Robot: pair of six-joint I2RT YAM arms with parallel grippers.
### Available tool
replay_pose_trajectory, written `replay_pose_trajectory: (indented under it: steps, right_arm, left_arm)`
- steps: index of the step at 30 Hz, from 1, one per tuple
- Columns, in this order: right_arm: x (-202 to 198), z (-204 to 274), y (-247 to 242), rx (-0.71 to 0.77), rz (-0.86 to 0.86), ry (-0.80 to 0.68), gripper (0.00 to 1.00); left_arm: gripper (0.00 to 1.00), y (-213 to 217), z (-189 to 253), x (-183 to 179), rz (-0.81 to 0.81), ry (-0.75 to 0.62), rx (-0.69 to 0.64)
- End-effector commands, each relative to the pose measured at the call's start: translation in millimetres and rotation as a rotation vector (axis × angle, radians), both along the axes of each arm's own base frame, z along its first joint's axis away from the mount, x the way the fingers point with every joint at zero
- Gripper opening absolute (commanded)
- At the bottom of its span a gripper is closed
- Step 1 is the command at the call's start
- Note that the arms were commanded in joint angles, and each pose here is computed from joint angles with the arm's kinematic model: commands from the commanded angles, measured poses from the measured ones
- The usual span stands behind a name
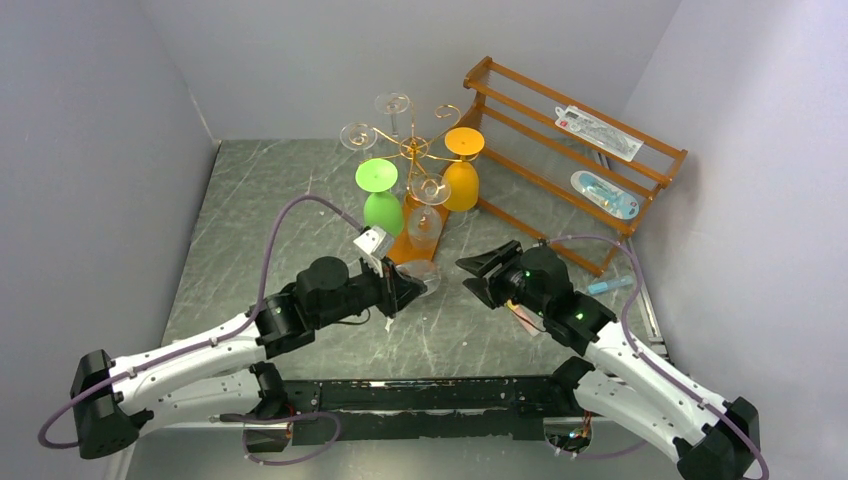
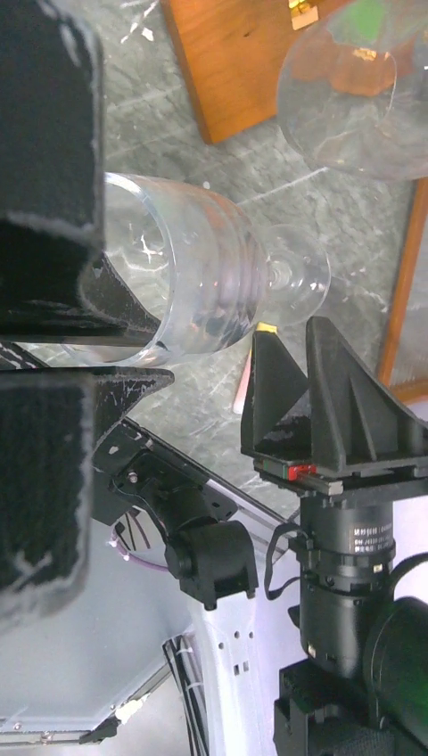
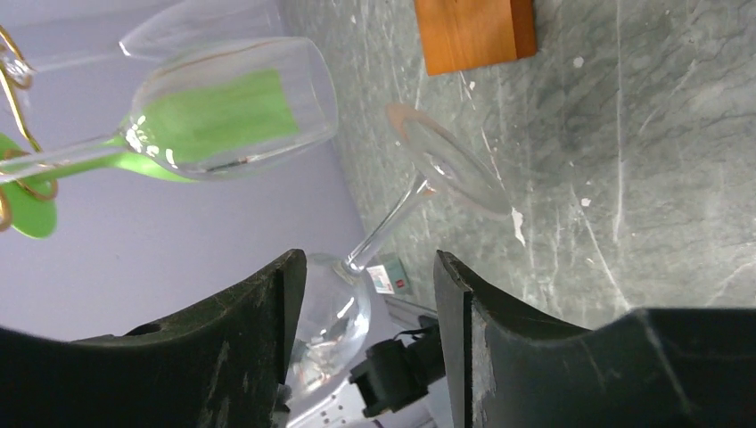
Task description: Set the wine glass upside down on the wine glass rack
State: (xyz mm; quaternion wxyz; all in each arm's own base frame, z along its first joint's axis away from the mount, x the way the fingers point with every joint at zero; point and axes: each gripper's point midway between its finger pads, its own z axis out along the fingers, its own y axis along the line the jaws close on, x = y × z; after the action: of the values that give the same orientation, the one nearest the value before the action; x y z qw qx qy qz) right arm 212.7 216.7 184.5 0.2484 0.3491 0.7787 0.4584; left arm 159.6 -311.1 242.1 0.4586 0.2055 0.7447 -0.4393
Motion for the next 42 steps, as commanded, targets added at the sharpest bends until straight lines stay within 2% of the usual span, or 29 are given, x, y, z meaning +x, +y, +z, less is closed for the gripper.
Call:
replay_pose_trajectory:
  steps: [1, 13, 16, 18, 21, 36, 39, 42]
  right_arm:
    - [7, 0, -5, 0.065, -0.093, 0.038, 0.58]
    - [9, 2, 17, 0.164, -0.044, 0.092, 0.51]
    - [9, 4, 20, 0.179, -0.035, 0.092, 0.46]
    - [9, 4, 23, 0.188, -0.022, 0.100, 0.37]
    - [7, 8, 29, 0.203, 0.003, 0.112, 0.32]
    - [7, 19, 34, 0.244, 0.016, 0.106, 0.29]
    - [7, 21, 36, 0.258, 0.022, 0.100, 0.23]
    - [8, 23, 36, 0.262, 0.019, 0.085, 0.10]
  left_arm:
    - [0.05, -2, 42, 3, 0.037, -0.138, -0.157]
    - [0.05, -11, 34, -5, 0.022, -0.184, -0.182]
    - [0.05, -14, 33, -6, 0.019, -0.193, -0.180]
    - [0.05, -16, 32, -6, 0.020, -0.196, -0.177]
    - [0.05, -17, 31, -5, 0.032, -0.198, -0.176]
    - [0.05, -25, 25, -6, 0.024, -0.200, -0.167]
    - [0.05, -27, 24, -9, 0.000, -0.198, -0.167]
    - [0.07, -27, 19, -13, -0.017, -0.188, -0.164]
